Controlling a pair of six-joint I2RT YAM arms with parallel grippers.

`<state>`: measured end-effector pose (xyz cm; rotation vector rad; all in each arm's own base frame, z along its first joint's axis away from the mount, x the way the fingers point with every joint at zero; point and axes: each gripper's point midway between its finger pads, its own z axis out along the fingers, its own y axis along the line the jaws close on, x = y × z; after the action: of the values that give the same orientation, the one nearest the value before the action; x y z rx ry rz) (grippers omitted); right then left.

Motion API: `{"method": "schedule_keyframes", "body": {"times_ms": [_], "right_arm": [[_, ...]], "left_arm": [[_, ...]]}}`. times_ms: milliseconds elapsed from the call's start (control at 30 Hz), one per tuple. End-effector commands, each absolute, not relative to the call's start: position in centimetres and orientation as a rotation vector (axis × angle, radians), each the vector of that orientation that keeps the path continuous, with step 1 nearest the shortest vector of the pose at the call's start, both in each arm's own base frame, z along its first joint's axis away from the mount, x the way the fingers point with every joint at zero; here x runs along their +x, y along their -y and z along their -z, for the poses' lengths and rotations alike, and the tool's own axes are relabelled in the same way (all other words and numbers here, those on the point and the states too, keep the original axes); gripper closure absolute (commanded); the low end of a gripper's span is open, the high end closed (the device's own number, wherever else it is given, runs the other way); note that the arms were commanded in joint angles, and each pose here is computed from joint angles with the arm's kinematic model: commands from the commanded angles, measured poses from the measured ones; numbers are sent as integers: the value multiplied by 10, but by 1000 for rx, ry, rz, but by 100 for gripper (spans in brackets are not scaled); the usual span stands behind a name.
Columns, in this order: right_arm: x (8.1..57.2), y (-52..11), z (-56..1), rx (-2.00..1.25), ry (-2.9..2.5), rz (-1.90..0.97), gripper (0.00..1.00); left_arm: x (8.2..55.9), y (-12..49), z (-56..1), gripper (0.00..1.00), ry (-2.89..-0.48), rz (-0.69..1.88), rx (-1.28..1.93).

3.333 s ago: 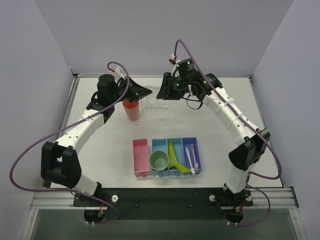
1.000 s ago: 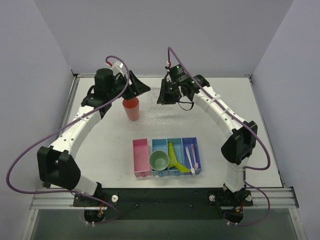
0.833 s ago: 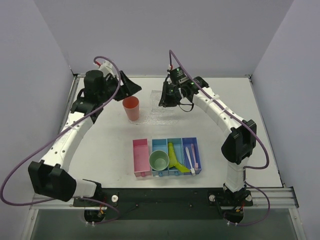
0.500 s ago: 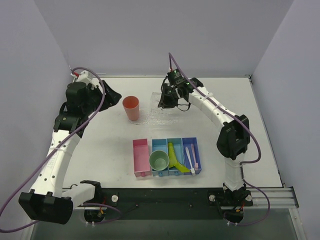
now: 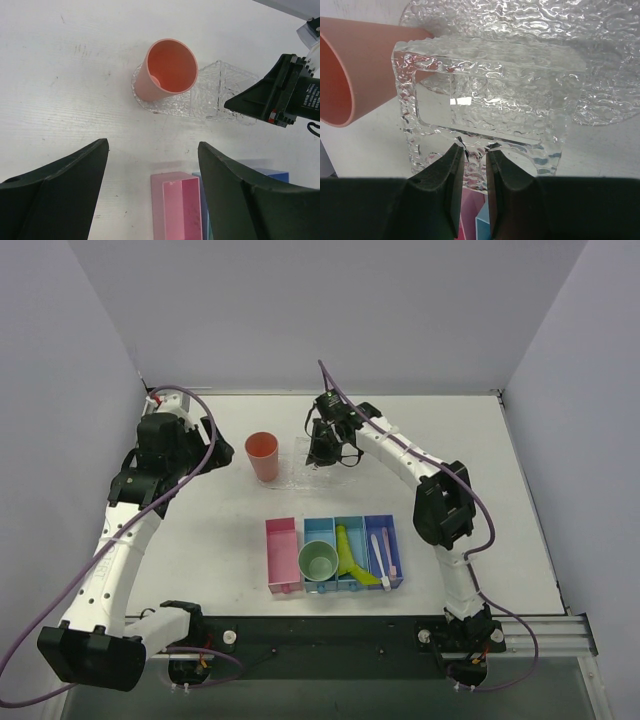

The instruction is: Prepare toiletry sets of a toothbrush and toothpaste on the tray

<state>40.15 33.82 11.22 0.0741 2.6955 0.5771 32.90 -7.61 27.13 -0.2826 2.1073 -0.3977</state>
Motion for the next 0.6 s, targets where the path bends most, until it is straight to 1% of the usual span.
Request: {"method": "schedule_keyframes", "body": {"times_ms": [0,133,567], "right_arm": [[413,-348,-125,103,-2652,-570,100],[417,-352,-120,87,-2659,-539,100],[419,-353,-110,67,-2686,-487,100]], "left_arm": [[324,69,-276,17,-2093,337,-232],[323,63,-276,15,-2084,285,-229],[320,59,-277,14,-2078,255,-212]]}}
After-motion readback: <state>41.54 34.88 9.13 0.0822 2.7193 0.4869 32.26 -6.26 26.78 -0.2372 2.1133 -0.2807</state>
